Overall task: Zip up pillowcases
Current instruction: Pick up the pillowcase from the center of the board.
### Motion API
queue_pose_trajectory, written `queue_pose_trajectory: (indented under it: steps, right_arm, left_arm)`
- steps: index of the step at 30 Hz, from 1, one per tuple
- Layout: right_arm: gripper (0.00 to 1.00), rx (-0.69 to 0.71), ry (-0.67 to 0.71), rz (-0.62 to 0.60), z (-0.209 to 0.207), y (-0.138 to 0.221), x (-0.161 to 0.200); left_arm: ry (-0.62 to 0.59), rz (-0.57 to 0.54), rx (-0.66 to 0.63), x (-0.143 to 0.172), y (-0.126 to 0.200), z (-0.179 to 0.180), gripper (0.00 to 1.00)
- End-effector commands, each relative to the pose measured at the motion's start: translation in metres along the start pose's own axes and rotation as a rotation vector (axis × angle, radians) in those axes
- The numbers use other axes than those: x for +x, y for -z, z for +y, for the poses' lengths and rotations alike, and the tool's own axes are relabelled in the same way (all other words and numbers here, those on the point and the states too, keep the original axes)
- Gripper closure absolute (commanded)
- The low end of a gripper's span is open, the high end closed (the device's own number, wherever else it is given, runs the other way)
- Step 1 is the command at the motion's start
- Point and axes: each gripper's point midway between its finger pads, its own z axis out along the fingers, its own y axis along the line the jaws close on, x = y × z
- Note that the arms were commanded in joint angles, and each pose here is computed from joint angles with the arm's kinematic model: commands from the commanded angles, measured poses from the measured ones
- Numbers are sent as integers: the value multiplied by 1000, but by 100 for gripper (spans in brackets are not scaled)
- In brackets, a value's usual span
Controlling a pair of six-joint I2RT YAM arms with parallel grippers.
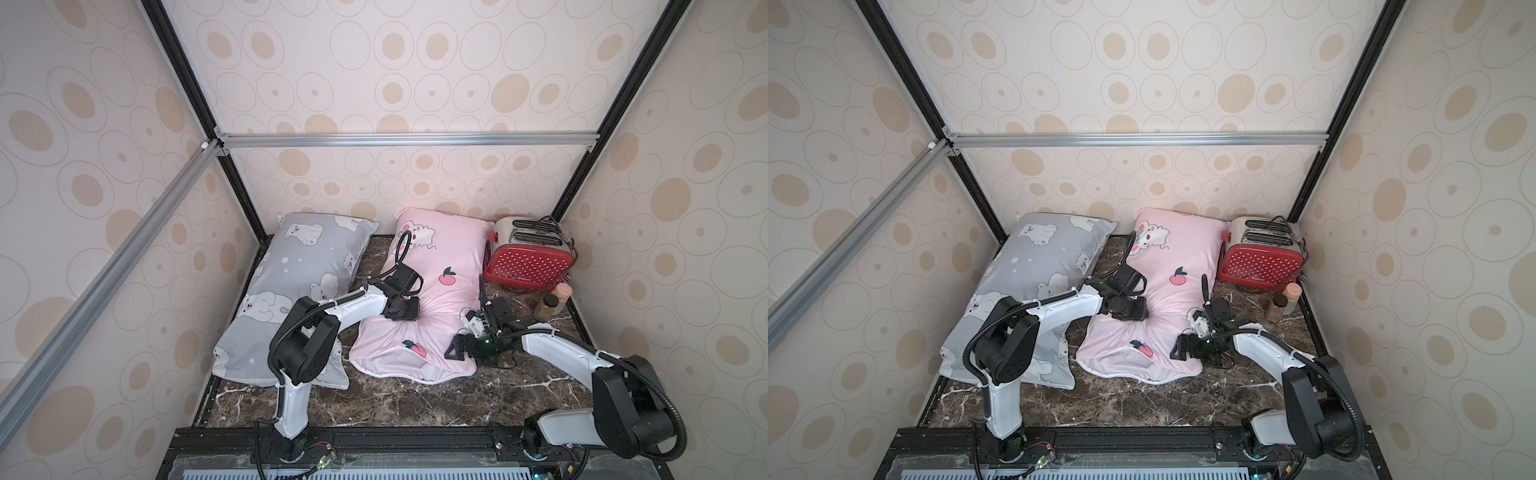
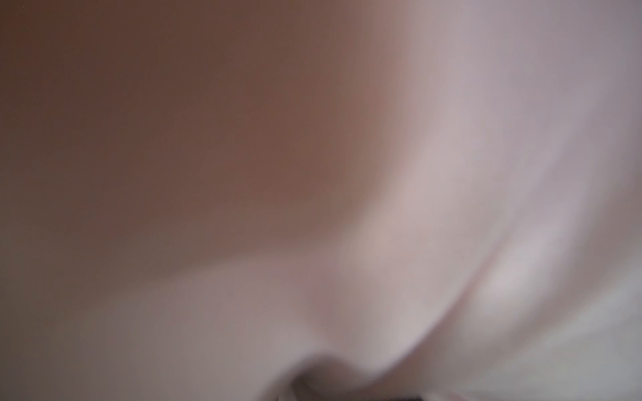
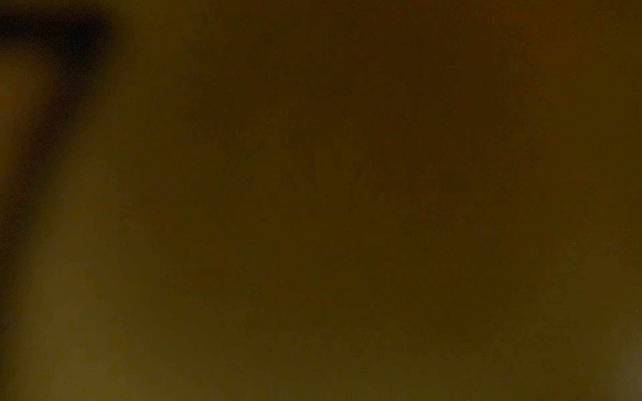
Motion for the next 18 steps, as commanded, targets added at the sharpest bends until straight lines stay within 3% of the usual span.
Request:
queue_pose_trajectory:
  steps: [1, 8, 18]
  right_arm:
    - [7, -132, 16, 60, 22, 5, 19]
    - [23, -174, -74, 45, 32, 29, 47]
    - [45, -243, -143, 14, 38, 38, 59]
  left_arm:
    - [51, -4, -194, -7, -35, 70, 66]
    - [88, -35, -210, -28, -29, 92, 68]
    - [106, -66, -172, -38, -27, 84, 68]
